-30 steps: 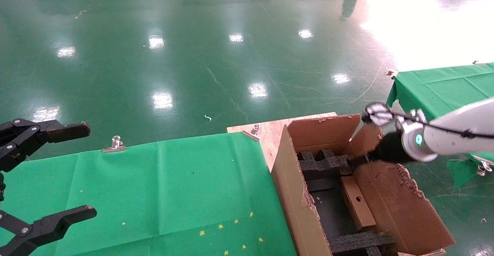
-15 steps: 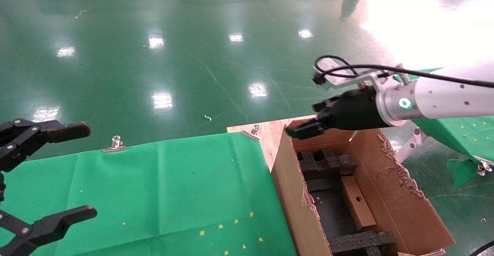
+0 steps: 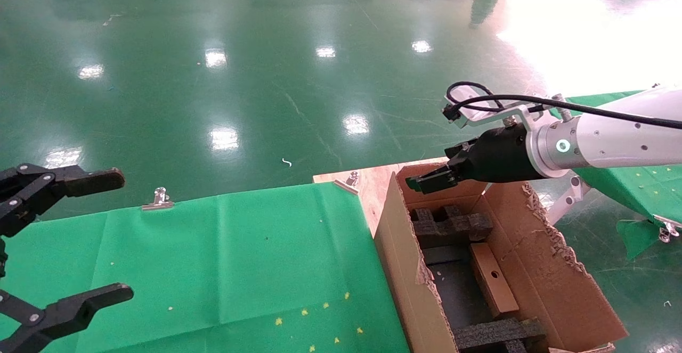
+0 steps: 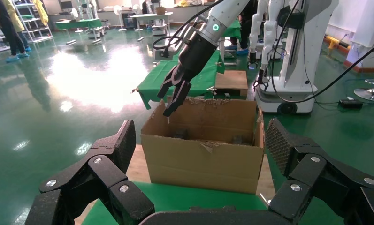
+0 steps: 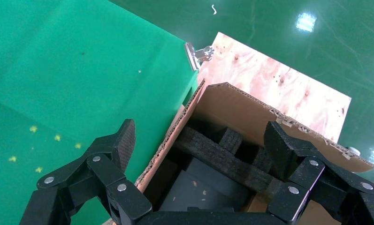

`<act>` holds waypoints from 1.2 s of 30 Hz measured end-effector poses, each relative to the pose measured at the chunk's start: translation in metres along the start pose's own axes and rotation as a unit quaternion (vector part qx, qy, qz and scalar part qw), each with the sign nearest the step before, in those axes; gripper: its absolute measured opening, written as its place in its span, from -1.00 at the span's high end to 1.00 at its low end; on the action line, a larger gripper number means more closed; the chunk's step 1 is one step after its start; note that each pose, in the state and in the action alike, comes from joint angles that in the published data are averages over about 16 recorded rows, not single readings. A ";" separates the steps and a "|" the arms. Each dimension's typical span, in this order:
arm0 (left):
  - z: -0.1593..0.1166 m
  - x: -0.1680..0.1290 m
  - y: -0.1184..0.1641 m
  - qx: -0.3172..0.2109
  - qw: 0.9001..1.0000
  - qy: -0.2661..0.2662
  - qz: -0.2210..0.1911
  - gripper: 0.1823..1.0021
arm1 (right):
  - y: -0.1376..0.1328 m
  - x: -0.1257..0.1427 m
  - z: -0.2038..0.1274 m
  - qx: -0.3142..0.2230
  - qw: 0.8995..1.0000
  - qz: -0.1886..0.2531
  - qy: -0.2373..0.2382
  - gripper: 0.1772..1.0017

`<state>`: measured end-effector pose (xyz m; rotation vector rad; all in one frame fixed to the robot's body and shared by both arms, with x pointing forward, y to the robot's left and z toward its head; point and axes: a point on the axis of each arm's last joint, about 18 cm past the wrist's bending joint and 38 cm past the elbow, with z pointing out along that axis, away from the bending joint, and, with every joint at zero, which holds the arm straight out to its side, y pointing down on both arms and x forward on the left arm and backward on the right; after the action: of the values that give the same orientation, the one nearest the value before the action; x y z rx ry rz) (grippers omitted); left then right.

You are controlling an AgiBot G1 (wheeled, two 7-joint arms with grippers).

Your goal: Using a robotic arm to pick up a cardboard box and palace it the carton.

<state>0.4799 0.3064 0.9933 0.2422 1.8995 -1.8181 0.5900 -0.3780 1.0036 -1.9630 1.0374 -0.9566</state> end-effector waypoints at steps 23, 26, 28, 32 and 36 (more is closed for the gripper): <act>0.000 0.000 0.000 0.000 1.000 0.000 0.000 -1.00 | -0.001 -0.066 0.006 0.053 0.979 -0.066 -0.186 -1.00; 0.000 0.000 0.000 0.000 1.000 0.000 0.000 -1.00 | -0.001 -0.074 0.004 0.069 0.972 -0.077 -0.212 -1.00; 0.000 0.000 0.000 0.000 1.000 0.000 0.000 -1.00 | -0.001 -0.079 0.002 0.081 0.966 -0.084 -0.229 -1.00; 0.000 0.000 0.000 0.000 1.000 0.000 0.000 -1.00 | -0.001 -0.089 -0.003 0.107 0.954 -0.098 -0.261 -1.00; 0.000 0.000 0.000 0.000 1.000 0.000 0.000 -1.00 | -0.001 -0.097 -0.009 0.137 0.940 -0.113 -0.290 -1.00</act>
<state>0.4799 0.3064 0.9933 0.2421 1.8995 -1.8182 0.5434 -0.2952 0.9815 -1.9680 0.3318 -0.5354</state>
